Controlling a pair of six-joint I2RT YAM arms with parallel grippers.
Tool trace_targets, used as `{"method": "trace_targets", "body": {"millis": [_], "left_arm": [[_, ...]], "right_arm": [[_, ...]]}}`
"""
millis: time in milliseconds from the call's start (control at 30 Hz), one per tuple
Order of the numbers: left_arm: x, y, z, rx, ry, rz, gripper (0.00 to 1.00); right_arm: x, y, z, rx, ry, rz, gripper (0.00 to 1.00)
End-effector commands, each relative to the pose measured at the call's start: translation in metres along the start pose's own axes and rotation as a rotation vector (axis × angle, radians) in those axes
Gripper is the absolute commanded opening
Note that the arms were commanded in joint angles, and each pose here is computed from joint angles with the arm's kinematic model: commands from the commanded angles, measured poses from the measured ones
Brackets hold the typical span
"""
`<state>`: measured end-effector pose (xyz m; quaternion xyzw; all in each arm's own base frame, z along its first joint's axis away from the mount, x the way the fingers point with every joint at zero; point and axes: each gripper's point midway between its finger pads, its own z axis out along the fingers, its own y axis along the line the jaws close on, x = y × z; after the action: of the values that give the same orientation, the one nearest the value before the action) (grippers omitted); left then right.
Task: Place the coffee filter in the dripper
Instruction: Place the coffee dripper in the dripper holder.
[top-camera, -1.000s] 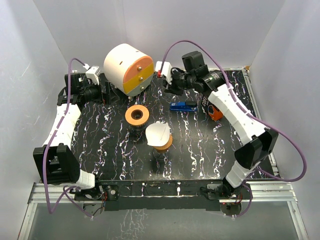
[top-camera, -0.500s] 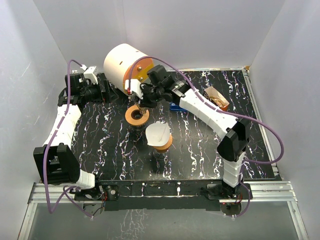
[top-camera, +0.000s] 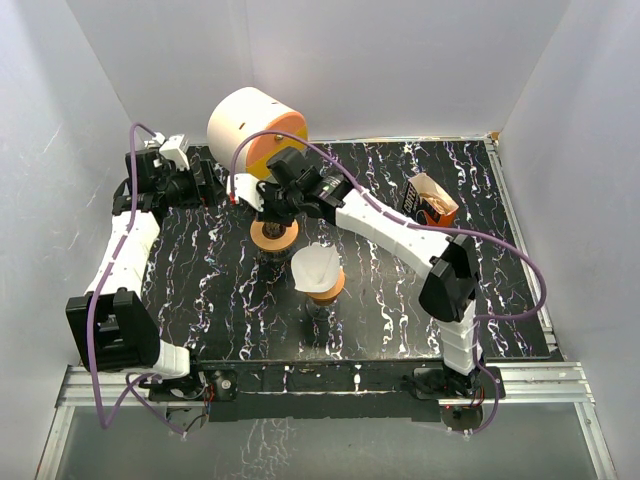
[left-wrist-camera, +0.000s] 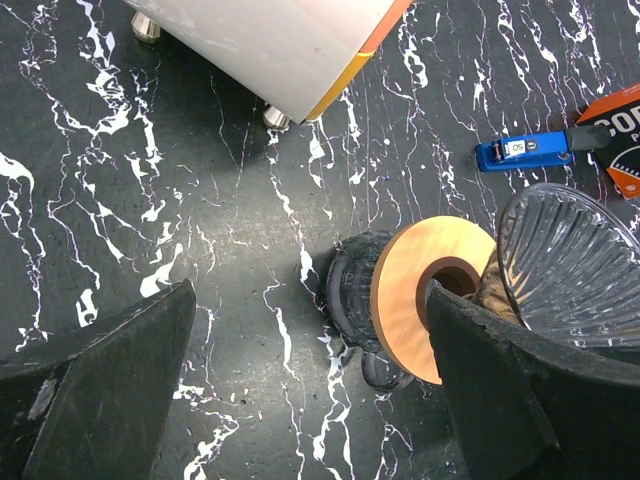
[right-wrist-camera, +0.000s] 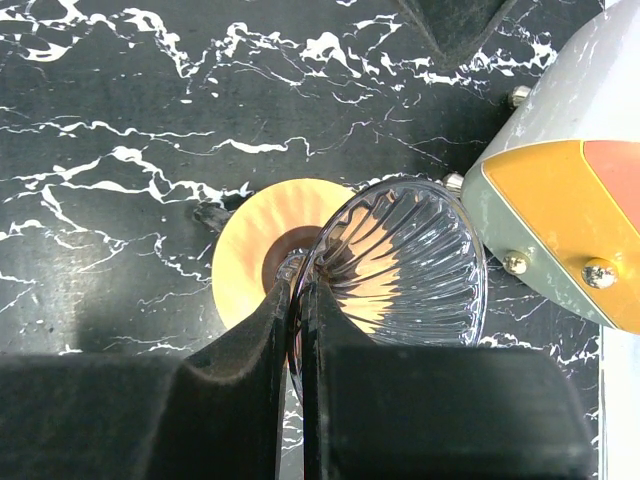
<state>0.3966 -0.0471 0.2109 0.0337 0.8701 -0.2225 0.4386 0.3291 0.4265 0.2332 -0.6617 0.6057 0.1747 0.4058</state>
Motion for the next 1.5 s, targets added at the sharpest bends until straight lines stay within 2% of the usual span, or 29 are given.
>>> {"method": "trace_targets", "body": {"millis": [0,267,600,800,1100,1467], "left_arm": [[-0.011,-0.003,-0.013,-0.009,-0.050,0.005,0.99],[-0.013,-0.004,-0.015,-0.002,-0.052,0.016,0.98],[-0.020,-0.023,-0.011,0.114,-0.022,-0.006,0.88],[-0.020,-0.042,-0.003,0.195,0.016,-0.006,0.80],[0.001,-0.075,0.024,0.272,0.123,0.039,0.68],[0.022,-0.084,0.043,0.305,0.223,0.068,0.46]], "right_arm": [[-0.035,-0.031,-0.005,0.132,-0.086,-0.040,0.00],[-0.024,-0.021,0.008,0.134,-0.039,-0.070,0.00],[-0.008,0.003,0.019,0.106,0.002,-0.088,0.00],[-0.001,0.011,0.019,0.102,0.023,-0.098,0.00],[0.002,0.025,0.019,0.064,0.027,-0.102,0.00],[0.007,0.040,0.021,0.023,0.036,-0.114,0.02]]}}
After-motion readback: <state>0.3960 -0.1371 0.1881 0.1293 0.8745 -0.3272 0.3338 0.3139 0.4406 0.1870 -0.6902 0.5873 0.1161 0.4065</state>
